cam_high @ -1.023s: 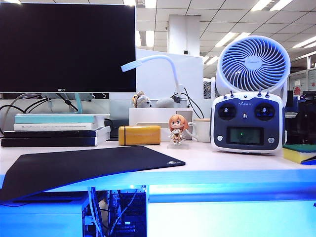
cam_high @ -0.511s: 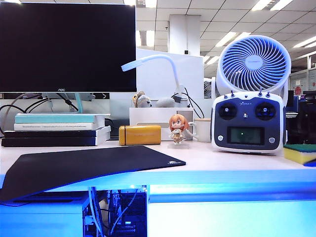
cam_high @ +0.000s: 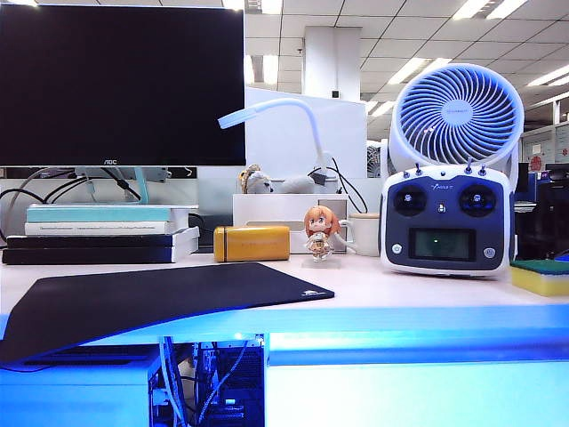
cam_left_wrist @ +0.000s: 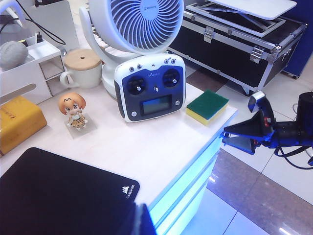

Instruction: Open the drawer, place the cleaning sponge inside, then close the drawer.

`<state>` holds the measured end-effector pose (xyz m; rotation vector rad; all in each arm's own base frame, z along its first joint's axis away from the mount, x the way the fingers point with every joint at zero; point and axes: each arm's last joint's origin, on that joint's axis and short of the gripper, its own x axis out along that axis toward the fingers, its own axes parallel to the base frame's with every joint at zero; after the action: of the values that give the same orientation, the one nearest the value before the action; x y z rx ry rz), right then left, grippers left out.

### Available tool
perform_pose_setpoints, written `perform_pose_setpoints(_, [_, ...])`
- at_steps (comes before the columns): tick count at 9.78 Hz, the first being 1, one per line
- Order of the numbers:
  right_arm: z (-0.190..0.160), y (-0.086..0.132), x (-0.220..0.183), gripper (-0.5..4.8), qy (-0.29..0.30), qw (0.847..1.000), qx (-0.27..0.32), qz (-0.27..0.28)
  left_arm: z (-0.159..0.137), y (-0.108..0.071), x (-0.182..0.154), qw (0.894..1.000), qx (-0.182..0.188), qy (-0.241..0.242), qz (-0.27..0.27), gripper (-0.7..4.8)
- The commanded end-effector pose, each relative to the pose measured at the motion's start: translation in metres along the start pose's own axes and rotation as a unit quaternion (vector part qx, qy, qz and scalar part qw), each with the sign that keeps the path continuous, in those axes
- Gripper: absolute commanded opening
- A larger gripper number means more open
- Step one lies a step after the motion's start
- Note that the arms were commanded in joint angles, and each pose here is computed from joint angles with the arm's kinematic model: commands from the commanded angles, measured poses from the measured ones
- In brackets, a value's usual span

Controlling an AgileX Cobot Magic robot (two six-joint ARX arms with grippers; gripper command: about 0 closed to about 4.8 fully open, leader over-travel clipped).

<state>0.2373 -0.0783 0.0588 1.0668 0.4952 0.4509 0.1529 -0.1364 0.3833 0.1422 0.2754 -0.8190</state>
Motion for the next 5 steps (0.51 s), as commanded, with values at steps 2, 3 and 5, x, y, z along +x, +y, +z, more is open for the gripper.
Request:
perform_pose_setpoints(2, [0.003,0.003,0.004,4.79,-0.022,1.0,0.005,-0.017,0.003,0.0,-0.002,1.0,0.003,-0.01,0.0,-0.05])
perform_pose_setpoints(3, [0.004,0.001,0.005,4.79,-0.023,0.999,0.01,-0.022,0.003,0.0,-0.002,1.0,0.003,-0.01,0.0,-0.05])
perform_pose_setpoints(5, [0.015,0.0,0.017,4.79,-0.021,0.999,0.014,-0.029,0.003,0.0,-0.002,1.0,0.003,-0.01,0.0,-0.05])
